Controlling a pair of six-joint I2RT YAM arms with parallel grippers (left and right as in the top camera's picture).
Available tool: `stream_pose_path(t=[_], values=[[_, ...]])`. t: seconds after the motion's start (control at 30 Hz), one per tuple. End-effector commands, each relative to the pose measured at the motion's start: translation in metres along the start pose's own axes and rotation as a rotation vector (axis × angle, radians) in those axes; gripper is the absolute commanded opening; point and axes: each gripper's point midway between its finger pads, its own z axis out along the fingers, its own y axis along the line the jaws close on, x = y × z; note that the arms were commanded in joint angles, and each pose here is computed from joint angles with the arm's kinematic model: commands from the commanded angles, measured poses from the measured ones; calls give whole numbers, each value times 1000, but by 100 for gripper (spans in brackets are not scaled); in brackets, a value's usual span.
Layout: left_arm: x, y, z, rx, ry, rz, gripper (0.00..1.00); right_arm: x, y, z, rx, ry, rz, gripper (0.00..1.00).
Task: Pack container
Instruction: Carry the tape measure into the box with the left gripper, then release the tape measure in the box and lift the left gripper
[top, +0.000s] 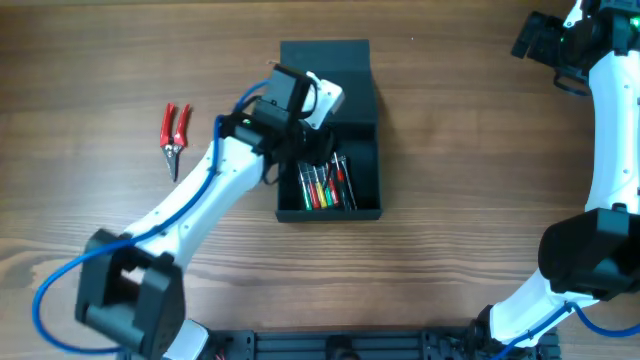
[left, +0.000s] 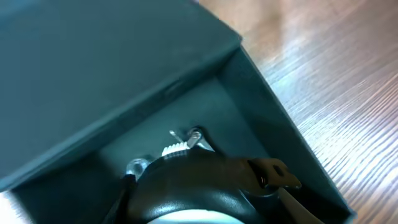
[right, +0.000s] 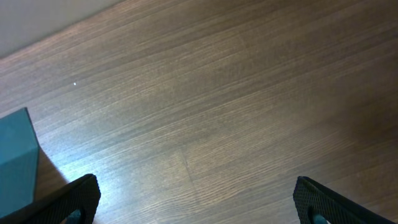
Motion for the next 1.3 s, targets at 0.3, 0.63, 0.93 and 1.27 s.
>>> stream_pose_path(t=[0.3, 0.63, 0.93, 1.27], values=[[63, -9, 98, 40, 250, -3, 30, -7, 4, -9, -12, -26, -13, 100], [59, -9, 104, 41, 226, 3, 70, -7, 4, -9, -12, -26, -14, 100], [32, -12, 96, 43, 162, 19, 77, -7, 4, -9, -12, -26, -14, 100], [-71, 3, 17, -171, -57, 63, 75, -7, 4, -9, -12, -26, -14, 100]])
